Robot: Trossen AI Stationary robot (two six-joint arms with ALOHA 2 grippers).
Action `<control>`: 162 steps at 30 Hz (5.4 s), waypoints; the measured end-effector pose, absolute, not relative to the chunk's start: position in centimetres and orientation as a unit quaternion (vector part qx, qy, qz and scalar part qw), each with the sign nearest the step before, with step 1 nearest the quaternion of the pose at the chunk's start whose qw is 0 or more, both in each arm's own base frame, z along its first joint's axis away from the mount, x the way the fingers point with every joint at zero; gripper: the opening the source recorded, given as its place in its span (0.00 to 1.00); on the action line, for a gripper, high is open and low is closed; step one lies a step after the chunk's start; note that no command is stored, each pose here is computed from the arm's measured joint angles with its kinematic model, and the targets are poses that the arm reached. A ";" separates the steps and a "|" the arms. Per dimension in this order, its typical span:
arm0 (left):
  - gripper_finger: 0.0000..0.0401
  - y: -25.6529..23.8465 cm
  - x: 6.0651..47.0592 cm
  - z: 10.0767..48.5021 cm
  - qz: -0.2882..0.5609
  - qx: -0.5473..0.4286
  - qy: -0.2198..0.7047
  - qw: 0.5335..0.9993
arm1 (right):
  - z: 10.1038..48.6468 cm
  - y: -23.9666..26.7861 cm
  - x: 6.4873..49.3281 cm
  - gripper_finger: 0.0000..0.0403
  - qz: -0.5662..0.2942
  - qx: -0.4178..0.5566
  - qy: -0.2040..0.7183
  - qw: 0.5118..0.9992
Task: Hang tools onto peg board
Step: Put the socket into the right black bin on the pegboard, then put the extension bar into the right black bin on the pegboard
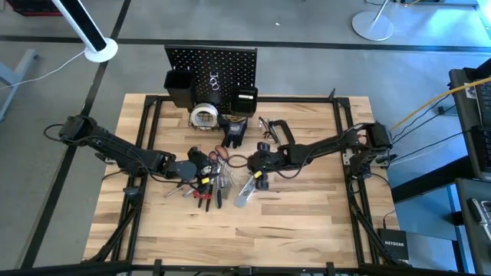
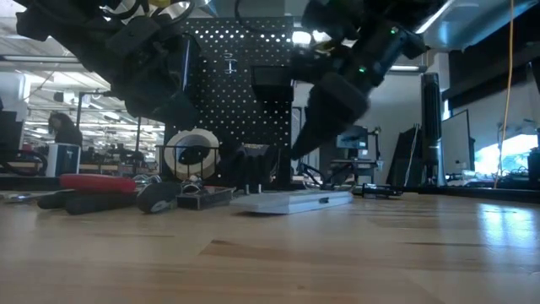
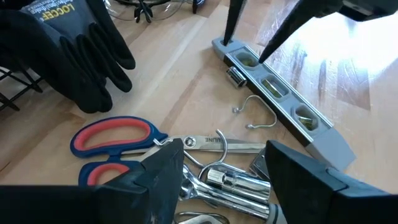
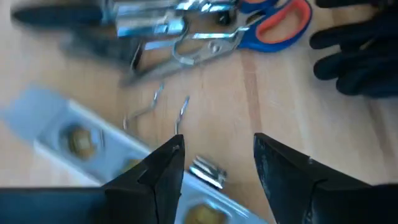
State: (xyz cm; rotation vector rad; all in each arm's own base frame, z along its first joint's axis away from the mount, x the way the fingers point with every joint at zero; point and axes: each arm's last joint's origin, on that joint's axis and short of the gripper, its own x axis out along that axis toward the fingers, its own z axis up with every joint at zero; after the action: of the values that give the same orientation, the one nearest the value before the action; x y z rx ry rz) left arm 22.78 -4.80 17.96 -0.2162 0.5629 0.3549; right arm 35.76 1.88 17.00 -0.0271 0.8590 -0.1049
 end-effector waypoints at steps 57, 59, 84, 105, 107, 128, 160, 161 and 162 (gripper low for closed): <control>0.53 -4.8 22.8 18.0 0.182 -0.111 0.272 0.938 | 13.9 0.7 38.0 0.28 -0.114 0.092 0.361 0.921; 0.53 -4.8 22.8 18.0 0.182 -0.111 0.272 0.938 | 14.0 0.7 38.1 0.28 -0.113 0.092 0.356 0.923; 0.53 -4.7 22.8 18.0 0.185 -0.101 0.271 0.939 | 29.3 0.1 33.3 0.28 -0.098 -0.017 0.159 0.982; 0.53 -4.5 22.8 18.0 0.194 -0.110 0.266 0.938 | 37.7 -8.1 31.8 0.28 -0.218 -0.070 0.058 0.972; 0.53 -4.4 22.9 18.0 0.196 -0.111 0.266 0.937 | 37.2 -9.0 32.0 0.28 -0.229 -0.064 0.069 0.969; 0.53 -4.3 22.8 18.0 0.198 -0.110 0.268 0.936 | 32.5 -11.6 34.2 0.32 -0.257 -0.047 0.161 0.952; 0.53 -4.4 22.8 18.0 0.199 -0.119 0.268 0.935 | 35.6 -1.5 28.1 0.46 -0.107 -0.077 0.276 0.952; 0.53 -4.4 22.8 18.0 0.199 -0.119 0.268 0.935 | 35.2 -0.9 28.2 0.46 -0.097 -0.080 0.284 0.951; 0.53 -4.4 22.8 18.0 0.199 -0.119 0.268 0.935 | 34.7 -0.4 28.4 0.46 -0.087 -0.083 0.287 0.950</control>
State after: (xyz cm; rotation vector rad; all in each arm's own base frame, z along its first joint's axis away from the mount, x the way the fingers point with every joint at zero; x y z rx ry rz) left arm 22.82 -4.35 17.97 -0.2427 0.5475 0.4071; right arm 28.37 -0.35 34.70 -0.1682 0.5838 -0.1770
